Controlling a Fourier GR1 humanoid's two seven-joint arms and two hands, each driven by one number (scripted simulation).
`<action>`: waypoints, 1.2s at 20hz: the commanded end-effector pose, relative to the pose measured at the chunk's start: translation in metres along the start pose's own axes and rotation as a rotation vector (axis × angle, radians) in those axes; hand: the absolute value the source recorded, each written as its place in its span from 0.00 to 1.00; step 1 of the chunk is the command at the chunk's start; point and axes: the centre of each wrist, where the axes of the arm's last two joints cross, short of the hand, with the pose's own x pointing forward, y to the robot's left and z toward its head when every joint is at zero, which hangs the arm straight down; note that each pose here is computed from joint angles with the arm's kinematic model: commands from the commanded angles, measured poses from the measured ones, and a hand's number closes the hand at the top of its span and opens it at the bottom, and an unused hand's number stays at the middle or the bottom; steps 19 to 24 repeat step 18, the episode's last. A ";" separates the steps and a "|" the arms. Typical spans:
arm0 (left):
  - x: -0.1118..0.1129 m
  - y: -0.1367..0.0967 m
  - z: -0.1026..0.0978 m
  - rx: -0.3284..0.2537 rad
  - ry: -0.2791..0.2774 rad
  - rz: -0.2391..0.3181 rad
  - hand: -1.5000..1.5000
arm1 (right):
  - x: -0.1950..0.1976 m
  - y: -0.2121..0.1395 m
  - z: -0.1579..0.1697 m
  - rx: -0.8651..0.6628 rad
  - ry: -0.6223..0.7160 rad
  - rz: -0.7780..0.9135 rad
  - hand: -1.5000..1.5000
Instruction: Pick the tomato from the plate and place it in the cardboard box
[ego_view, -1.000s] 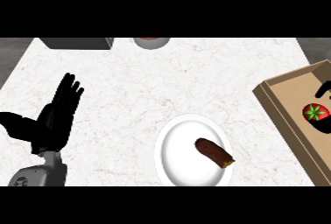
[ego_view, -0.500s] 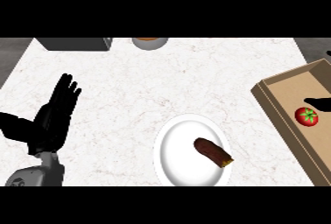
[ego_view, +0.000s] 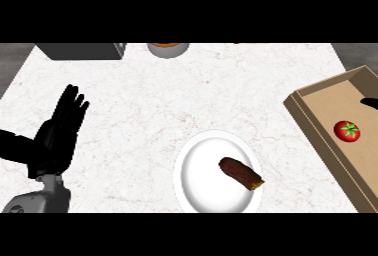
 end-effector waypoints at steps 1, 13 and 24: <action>-0.004 0.000 0.005 0.002 0.004 -0.001 0.50 | -0.015 -0.026 0.013 -0.034 0.053 -0.208 0.00; 0.001 0.016 0.008 -0.017 -0.017 -0.001 0.50 | -0.058 -0.116 0.030 -0.188 0.028 -0.318 0.00; -0.007 -0.009 -0.009 0.002 -0.010 0.017 0.50 | -0.079 -0.137 0.057 -0.185 0.029 -0.314 0.00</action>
